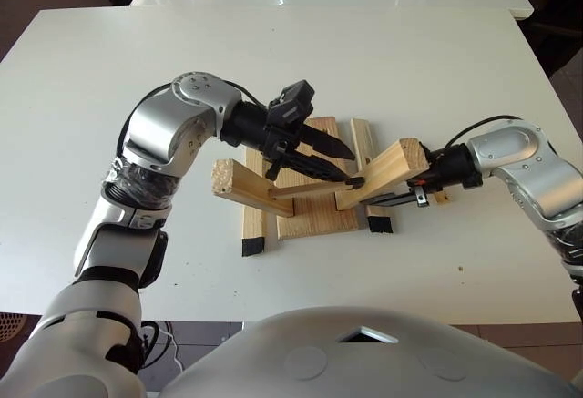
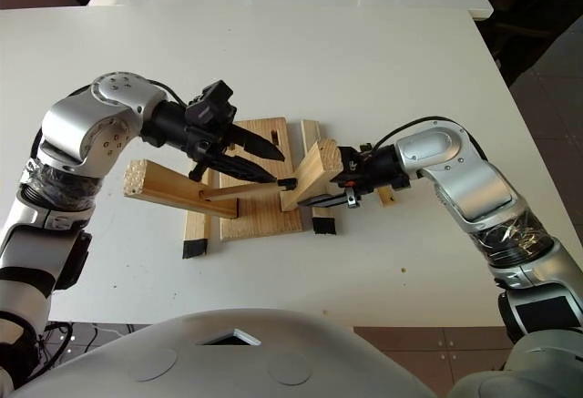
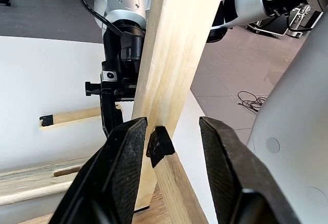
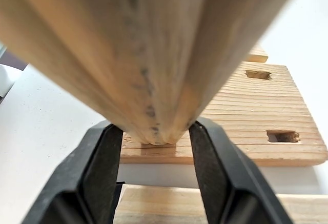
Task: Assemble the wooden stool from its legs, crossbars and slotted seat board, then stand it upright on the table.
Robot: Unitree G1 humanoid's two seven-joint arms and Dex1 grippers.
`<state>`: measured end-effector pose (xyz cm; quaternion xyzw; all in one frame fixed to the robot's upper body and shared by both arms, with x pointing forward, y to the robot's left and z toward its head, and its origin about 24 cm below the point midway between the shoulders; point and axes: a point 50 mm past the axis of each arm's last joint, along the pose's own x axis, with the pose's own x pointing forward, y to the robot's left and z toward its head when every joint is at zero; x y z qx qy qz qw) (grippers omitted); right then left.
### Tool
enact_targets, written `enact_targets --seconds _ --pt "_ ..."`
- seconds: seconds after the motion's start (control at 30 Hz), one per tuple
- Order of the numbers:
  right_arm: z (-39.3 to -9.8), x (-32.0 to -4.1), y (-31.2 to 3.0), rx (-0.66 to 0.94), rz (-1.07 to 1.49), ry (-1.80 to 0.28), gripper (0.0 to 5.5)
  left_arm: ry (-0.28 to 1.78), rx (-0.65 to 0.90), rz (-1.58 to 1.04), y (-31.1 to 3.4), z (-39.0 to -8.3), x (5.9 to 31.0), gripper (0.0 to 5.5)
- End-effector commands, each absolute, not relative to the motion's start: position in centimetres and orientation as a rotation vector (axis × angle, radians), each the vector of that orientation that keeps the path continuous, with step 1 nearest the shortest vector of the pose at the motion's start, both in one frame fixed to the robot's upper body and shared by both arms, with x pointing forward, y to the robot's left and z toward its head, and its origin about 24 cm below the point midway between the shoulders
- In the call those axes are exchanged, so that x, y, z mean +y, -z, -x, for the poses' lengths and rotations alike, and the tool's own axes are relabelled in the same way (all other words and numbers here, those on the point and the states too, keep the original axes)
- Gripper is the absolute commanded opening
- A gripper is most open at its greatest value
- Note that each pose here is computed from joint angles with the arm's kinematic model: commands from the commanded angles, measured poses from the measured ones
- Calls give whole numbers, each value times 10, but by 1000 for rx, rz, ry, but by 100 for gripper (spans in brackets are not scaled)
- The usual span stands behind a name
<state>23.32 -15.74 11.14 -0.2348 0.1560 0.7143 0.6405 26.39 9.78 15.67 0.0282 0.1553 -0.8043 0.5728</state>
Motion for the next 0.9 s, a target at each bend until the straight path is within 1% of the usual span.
enact_targets --seconds 0.03,0.1,0.17,0.23,0.3,0.4,0.5,0.6,0.63,0.7,0.77,0.8,0.87,0.9 --pt "-215 -166 -66 627 531 -1655 200 1841 547 -159 -111 -262 105 192" --pt "-215 -167 -65 634 541 -1659 198 1811 596 -152 -97 -265 106 192" --pt "-215 -168 -65 641 552 -1661 166 1783 600 -101 -94 -269 104 192" --pt "-216 -168 -64 644 559 -1662 134 1773 573 -23 -99 -272 101 192" --pt "-217 -168 -65 643 562 -1660 96 1768 510 54 -115 -276 97 192" --pt "-218 -168 -66 634 555 -1649 51 1742 341 158 -154 -286 97 192" --pt "-217 -168 -71 611 532 -1633 5 1721 214 180 -188 -288 110 192" --pt "-213 -168 -80 586 490 -1622 2 1674 162 147 -201 -288 128 192" --pt "-211 -168 -84 569 483 -1610 2 1631 144 124 -203 -289 136 192" --pt "-208 -171 -92 535 474 -1540 2 1440 102 34 -205 -294 158 192" --pt "-198 -176 -99 485 467 -1443 2 1165 89 -101 -195 -294 181 192" --pt "-191 -180 -103 460 455 -1387 0 1068 104 -146 -185 -287 190 209" --pt "-174 -187 -113 418 417 -1273 0 935 177 -247 -156 -262 205 240" --pt "-167 -190 -116 412 392 -1231 20 894 210 -278 -143 -248 209 259"
